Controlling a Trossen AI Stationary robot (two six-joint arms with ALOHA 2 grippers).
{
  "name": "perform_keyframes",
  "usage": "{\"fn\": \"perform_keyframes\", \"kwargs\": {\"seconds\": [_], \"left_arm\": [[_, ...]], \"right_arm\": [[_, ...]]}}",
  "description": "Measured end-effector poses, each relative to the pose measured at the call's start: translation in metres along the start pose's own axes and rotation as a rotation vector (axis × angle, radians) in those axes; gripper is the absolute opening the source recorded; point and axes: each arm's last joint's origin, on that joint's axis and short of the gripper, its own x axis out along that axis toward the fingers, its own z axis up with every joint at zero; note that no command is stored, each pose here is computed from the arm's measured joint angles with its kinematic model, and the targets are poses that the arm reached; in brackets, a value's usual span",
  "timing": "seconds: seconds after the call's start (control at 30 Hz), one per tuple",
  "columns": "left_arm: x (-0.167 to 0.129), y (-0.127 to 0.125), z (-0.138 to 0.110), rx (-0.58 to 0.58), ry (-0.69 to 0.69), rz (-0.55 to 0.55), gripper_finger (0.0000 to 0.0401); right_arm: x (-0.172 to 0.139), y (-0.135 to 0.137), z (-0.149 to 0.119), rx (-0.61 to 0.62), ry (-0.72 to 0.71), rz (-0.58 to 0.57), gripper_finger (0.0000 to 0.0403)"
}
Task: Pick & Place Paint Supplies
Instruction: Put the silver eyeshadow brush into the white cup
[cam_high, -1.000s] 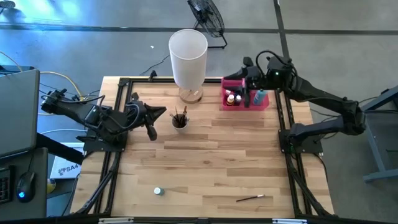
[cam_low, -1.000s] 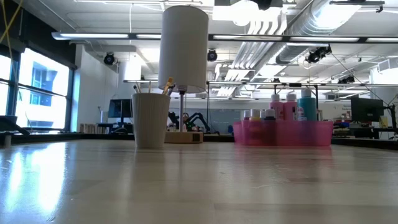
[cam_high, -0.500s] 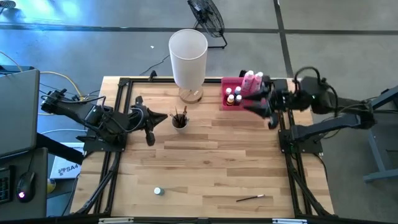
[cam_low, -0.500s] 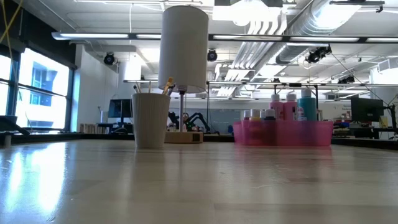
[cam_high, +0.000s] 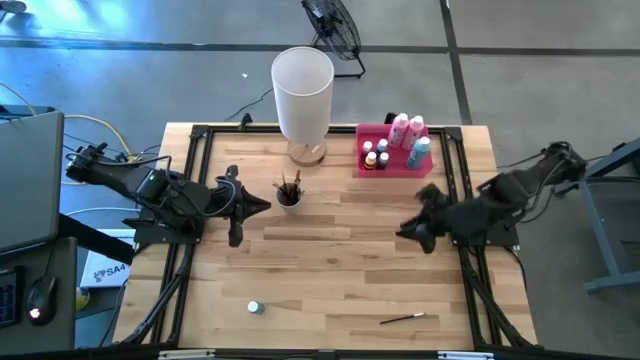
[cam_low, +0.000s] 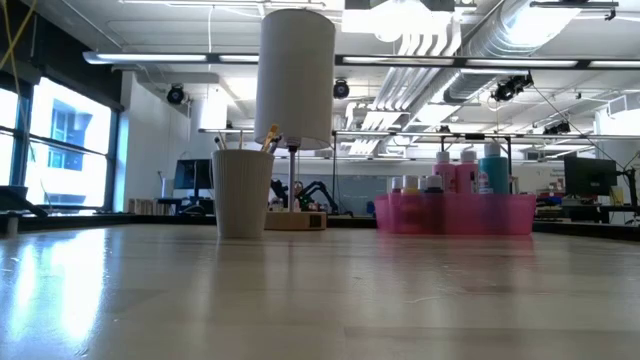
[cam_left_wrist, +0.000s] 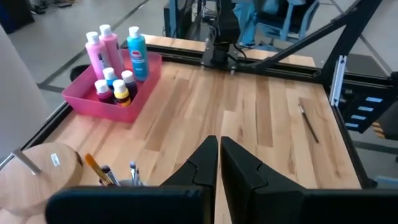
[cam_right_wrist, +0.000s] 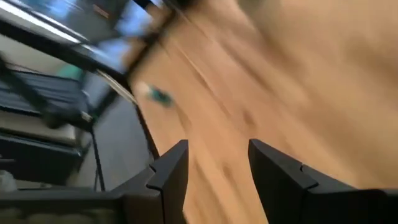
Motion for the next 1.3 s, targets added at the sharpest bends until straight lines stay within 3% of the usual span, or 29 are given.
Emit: {"fn": "perform_keyframes", "kwargs": {"seconds": [0.2,0.37,0.5,0.63,0.83,0.97,1.3], "left_arm": [[0.0,0.0,0.0,0.0,-0.001,0.003,0.0014],[0.0,0.0,0.0,0.001,0.001,0.005,0.0014],[0.0,0.001,-0.002,0.009,0.014,0.009,0.0014],[0.0,0.001,-0.002,0.013,0.021,0.011,0.0014],[0.0,0.001,-0.003,0.014,0.023,0.012,0.0014],[0.0,0.002,-0.005,0.025,0.041,0.019,0.0014],[0.0,0.002,-0.007,0.039,0.069,0.019,0.0014]], "right_arm": [[0.017,-0.009,-0.036,0.186,0.297,-0.26,0.016],[0.036,-0.01,-0.067,0.119,0.512,-0.379,0.016],[0.054,-0.009,-0.1,0.083,0.69,-0.338,0.016],[0.075,-0.01,-0.139,0.035,0.749,-0.268,0.0154],[0.097,-0.014,-0.186,0.015,0.77,-0.215,0.0072],[0.109,-0.017,-0.208,-0.016,0.785,-0.223,0.001],[0.134,-0.022,-0.238,-0.024,0.86,-0.228,0.0003]]}}
